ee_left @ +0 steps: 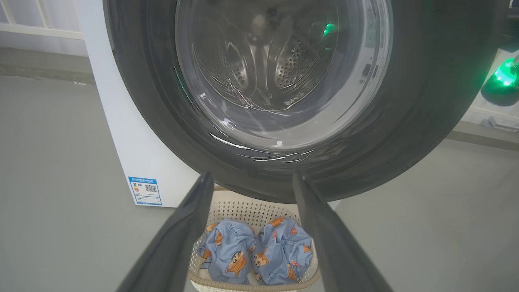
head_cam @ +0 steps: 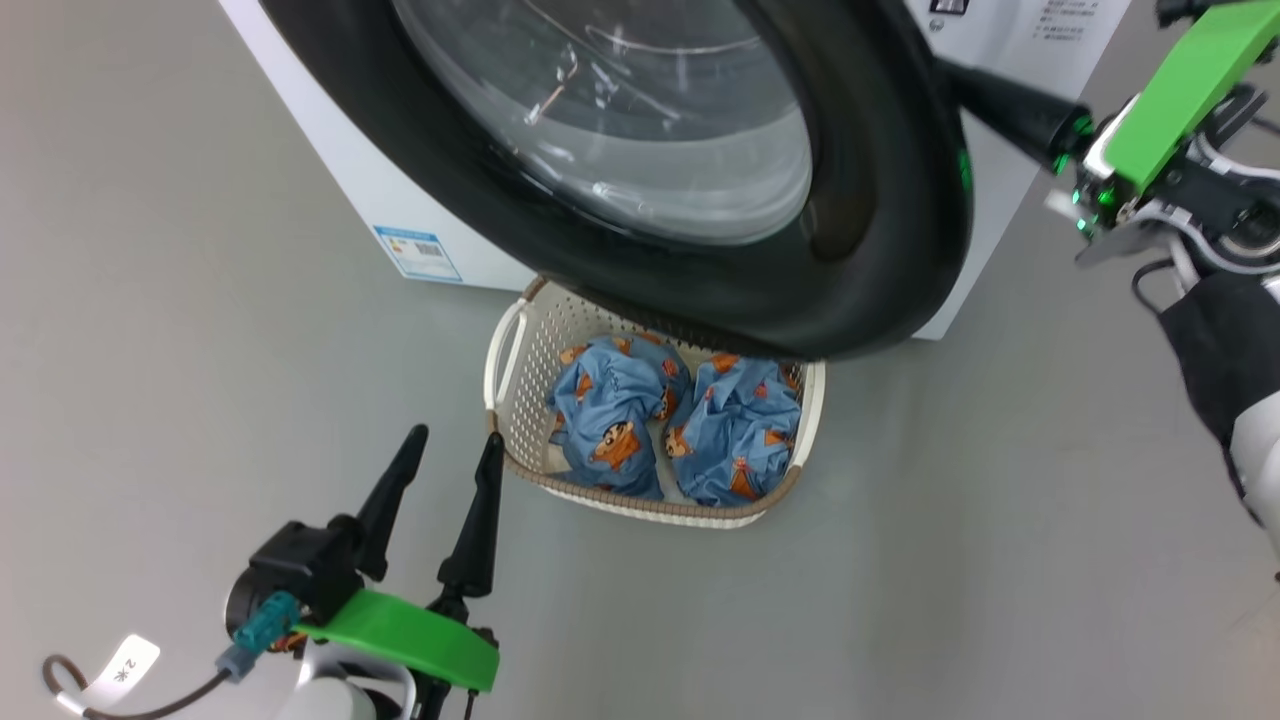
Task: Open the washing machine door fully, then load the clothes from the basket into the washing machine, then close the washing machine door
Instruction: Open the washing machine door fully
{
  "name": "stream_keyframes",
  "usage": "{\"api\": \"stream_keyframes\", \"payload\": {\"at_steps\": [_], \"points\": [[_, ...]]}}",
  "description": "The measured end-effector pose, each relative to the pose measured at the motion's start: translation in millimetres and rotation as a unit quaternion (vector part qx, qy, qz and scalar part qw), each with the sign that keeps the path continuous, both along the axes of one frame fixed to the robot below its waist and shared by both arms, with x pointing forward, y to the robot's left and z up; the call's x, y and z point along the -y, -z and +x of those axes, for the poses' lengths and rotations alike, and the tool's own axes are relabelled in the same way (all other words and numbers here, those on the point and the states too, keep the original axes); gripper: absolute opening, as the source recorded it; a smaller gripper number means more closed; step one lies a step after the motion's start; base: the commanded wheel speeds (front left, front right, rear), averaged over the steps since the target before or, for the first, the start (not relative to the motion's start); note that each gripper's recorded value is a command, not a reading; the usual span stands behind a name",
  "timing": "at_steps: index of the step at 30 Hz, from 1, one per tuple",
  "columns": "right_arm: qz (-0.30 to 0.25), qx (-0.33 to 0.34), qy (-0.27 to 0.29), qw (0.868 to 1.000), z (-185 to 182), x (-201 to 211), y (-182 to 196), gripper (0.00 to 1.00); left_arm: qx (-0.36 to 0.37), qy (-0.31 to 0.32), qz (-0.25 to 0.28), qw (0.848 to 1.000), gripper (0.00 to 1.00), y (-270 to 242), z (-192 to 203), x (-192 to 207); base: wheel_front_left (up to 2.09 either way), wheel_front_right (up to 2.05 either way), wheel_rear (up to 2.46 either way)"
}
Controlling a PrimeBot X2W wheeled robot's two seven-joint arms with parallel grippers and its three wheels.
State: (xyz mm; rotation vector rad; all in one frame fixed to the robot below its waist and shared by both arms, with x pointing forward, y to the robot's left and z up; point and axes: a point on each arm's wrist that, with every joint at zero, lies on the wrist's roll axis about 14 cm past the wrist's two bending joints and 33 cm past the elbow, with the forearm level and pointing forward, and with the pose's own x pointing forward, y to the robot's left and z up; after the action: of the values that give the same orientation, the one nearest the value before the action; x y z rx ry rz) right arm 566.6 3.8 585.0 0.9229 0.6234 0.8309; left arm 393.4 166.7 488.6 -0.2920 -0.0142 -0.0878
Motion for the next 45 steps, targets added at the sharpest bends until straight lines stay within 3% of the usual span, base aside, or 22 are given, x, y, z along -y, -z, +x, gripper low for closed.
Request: {"api": "stream_keyframes", "payload": {"at_steps": [24, 45], "points": [[-0.003, -0.024, -0.096, 0.995, -88.1, -38.8, 5.8, 0.00, 0.014, -0.015, 0.005, 1.000, 1.00, -10.3, -44.1, -7.8, 0.00, 0.00, 0.00], [0.027, -0.039, -0.205, 0.978, -162.0, -101.4, 9.9, 0.00, 0.024, -0.055, 0.008, 0.998, 1.00, -16.5, -70.3, -31.0, 0.00, 0.00, 0.00]]}}
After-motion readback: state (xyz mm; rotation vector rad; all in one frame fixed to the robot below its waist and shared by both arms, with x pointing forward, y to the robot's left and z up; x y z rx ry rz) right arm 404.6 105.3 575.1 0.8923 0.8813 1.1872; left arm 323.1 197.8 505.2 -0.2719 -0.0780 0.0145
